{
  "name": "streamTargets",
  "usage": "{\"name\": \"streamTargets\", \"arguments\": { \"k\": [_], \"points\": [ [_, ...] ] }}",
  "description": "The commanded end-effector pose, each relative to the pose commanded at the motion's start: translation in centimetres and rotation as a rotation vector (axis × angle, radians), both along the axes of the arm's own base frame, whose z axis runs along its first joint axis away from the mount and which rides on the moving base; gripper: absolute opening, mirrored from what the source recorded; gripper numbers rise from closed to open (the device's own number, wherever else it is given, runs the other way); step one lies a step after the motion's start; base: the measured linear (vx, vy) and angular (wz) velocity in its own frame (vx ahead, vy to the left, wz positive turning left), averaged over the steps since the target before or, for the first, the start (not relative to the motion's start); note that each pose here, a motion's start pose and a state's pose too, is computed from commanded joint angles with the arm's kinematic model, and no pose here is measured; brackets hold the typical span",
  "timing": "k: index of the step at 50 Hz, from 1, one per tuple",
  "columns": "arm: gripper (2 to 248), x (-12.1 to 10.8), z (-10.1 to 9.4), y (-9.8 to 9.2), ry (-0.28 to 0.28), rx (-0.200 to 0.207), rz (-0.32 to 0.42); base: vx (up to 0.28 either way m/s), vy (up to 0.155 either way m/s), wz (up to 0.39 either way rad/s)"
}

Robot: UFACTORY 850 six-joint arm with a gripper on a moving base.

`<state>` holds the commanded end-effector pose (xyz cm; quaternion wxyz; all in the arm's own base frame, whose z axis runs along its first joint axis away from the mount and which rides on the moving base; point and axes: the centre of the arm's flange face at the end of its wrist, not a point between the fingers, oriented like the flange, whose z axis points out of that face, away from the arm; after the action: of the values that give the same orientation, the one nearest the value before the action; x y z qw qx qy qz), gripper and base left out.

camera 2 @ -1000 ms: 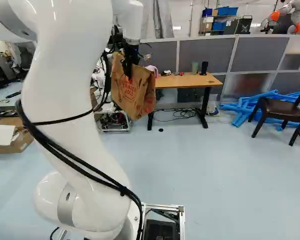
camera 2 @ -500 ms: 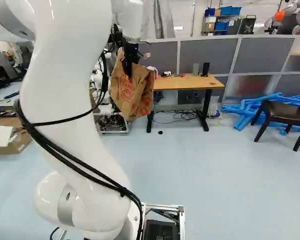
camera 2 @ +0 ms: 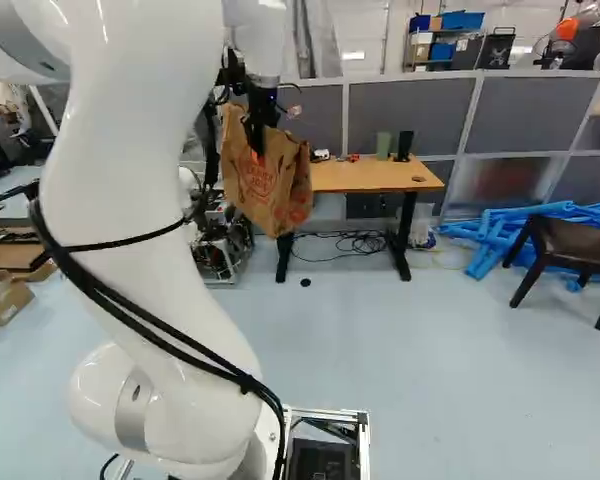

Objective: Pick up the bag on the ground and place it on the table

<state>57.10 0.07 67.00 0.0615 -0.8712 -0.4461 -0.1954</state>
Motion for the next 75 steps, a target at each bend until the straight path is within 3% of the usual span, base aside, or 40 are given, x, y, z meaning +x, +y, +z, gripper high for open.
{"name": "streamTargets", "arguments": {
  "k": [37, 60, 75],
  "points": [
    [21, 0.00, 0.00, 0.00, 0.000, 0.000, 0.000, 0.385, -0.185, 0.011],
    [21, 0.00, 0.00, 0.00, 0.000, 0.000, 0.000, 0.399, -0.034, -0.026],
    [21, 0.00, 0.00, 0.00, 0.000, 0.000, 0.000, 0.093, 0.003, -0.040]
  ]
}}
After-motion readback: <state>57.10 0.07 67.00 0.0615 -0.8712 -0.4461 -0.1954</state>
